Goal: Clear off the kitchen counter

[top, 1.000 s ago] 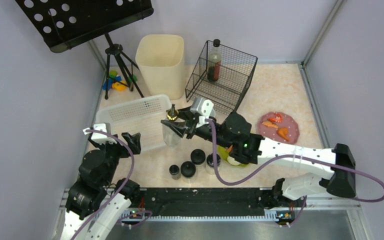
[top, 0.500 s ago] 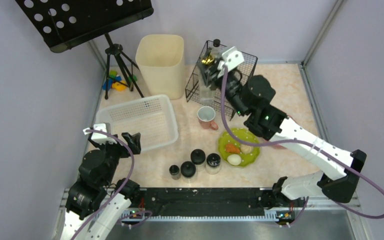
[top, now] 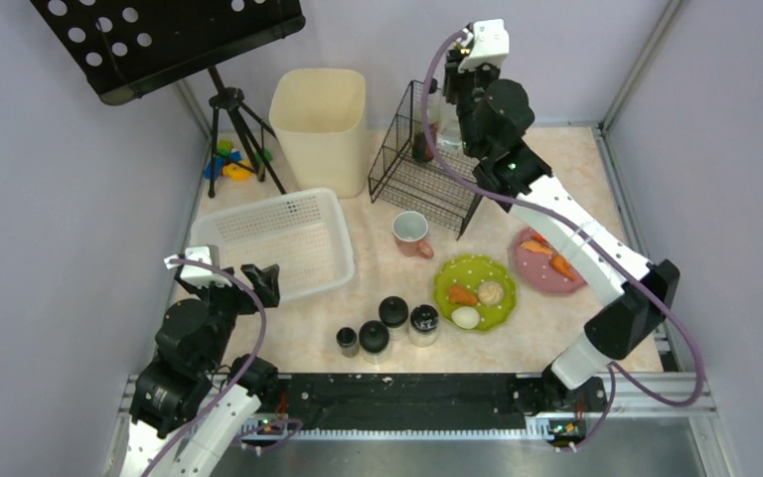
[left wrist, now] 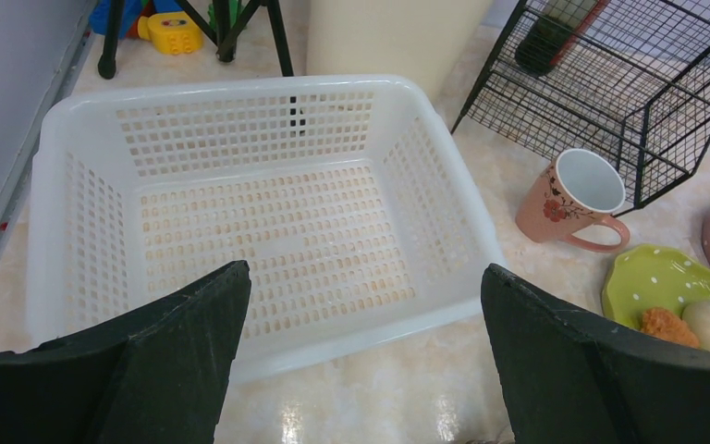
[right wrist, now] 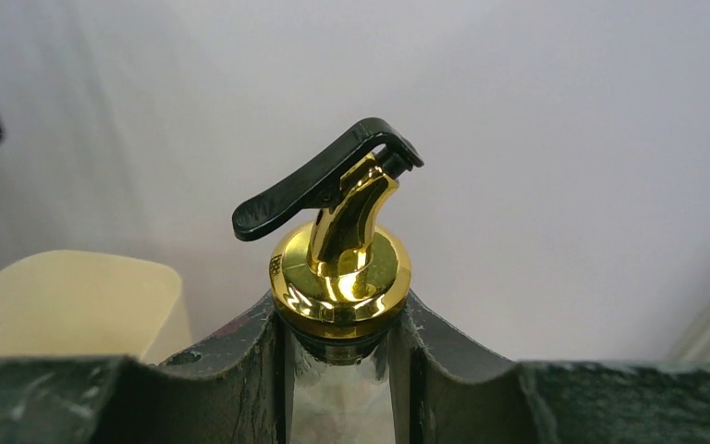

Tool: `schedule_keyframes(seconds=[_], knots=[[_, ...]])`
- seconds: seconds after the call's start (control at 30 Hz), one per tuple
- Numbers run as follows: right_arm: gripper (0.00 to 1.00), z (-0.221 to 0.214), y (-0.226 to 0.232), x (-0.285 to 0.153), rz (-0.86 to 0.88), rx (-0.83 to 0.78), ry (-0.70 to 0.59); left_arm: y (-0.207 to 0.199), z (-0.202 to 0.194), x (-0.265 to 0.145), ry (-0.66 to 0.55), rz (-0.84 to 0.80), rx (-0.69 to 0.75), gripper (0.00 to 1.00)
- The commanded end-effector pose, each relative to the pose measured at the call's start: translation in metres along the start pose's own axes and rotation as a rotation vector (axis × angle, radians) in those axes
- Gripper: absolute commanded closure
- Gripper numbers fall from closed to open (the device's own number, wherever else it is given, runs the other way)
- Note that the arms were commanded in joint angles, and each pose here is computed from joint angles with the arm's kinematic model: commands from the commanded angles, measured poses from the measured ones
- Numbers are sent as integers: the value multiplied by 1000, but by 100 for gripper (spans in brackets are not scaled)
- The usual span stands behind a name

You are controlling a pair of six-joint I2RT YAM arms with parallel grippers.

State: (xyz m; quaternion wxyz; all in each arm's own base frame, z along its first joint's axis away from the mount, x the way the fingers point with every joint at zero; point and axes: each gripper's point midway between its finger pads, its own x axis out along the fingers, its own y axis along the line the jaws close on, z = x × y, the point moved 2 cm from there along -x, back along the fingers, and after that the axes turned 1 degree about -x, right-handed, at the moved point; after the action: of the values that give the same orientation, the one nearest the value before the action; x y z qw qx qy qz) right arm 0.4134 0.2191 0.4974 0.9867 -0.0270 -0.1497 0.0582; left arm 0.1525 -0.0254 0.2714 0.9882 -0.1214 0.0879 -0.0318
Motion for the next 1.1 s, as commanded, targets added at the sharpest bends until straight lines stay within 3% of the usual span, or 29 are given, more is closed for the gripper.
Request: schedule_keyframes(seconds=[0.0, 0.33, 1.07], knots=[[100, 52, -48, 19, -187, 116, -207, -5, 11, 0, -54, -31, -10, 1], [100, 16, -86, 58, -280, 120, -213, -8, 11, 0, -55, -47, -10, 1], [100, -79, -71, 100, -288, 89, -75, -7, 10, 1, -49, -40, -7, 1]])
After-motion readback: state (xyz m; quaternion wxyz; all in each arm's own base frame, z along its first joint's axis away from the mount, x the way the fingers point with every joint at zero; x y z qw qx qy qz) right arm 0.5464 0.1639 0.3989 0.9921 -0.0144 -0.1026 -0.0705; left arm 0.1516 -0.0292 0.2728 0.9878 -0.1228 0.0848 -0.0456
